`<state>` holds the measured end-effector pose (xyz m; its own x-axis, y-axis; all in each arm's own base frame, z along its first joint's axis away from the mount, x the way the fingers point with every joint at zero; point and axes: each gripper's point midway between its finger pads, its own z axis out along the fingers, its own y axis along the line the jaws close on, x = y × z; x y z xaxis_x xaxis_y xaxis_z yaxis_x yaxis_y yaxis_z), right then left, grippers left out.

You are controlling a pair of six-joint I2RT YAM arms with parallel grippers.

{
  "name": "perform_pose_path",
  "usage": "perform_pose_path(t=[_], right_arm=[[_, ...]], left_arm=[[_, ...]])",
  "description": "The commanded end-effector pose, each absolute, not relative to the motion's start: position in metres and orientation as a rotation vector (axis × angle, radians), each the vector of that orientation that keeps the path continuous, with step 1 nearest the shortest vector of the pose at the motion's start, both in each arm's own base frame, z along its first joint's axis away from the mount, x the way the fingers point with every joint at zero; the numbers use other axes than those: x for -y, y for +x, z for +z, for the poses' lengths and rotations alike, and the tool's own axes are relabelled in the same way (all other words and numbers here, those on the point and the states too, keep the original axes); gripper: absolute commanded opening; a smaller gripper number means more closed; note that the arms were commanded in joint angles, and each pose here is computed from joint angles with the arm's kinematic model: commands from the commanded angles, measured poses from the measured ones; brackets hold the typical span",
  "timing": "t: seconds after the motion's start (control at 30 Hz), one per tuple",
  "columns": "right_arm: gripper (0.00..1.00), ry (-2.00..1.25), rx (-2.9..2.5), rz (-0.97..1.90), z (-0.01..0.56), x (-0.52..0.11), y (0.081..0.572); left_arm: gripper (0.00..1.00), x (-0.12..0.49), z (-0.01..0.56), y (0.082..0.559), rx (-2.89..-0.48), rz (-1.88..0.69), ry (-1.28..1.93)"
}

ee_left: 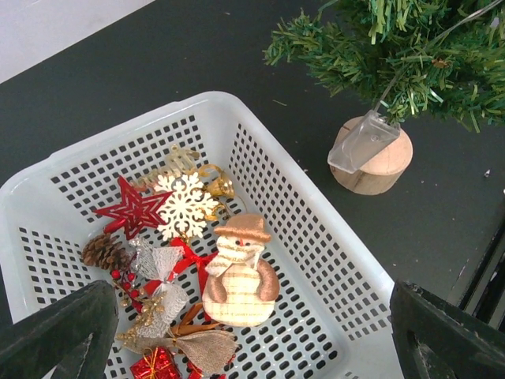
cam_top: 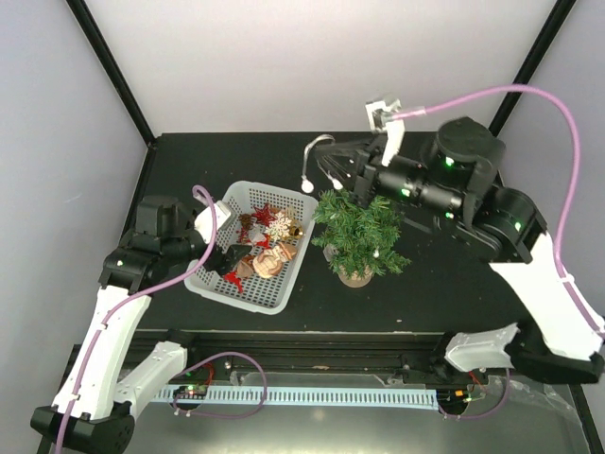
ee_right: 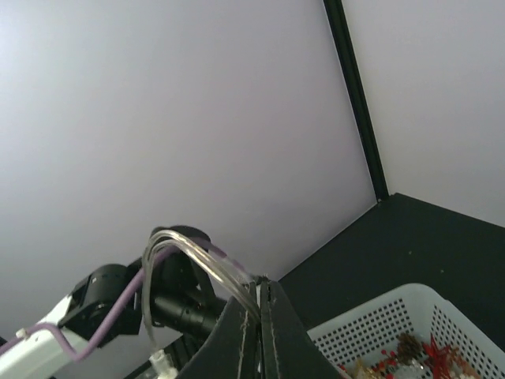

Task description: Decorate the small christmas tree

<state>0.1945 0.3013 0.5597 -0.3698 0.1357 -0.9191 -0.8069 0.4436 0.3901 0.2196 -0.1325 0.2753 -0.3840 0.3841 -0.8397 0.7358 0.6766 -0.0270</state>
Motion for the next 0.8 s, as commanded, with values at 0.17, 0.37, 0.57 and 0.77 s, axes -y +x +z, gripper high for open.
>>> perform_pose_path(t=[0.17,0.37,0.57,0.77], right_arm=[[0.01,-0.554,-1.549,1.151,0.549,-0.267,0.169],[0.01,-0.528,-1.544,1.155,0.530,-0.251,0.159],[0.01,-0.506,-1.519,1.167,0.517,-0.228,0.144],[0.01,-0.430,-1.540,1.115,0.498,-0.204,0.143]], left_arm=[[0.95,0.132,0.280,0.219,-1.982,-0.515,0.842],[0.95,0.130,0.279,0.220,-1.987,-0.511,0.835],[0.95,0.130,0.278,0.222,-1.992,-0.510,0.831],[0.96,0.129,0.277,0.223,-1.999,-0.510,0.828]])
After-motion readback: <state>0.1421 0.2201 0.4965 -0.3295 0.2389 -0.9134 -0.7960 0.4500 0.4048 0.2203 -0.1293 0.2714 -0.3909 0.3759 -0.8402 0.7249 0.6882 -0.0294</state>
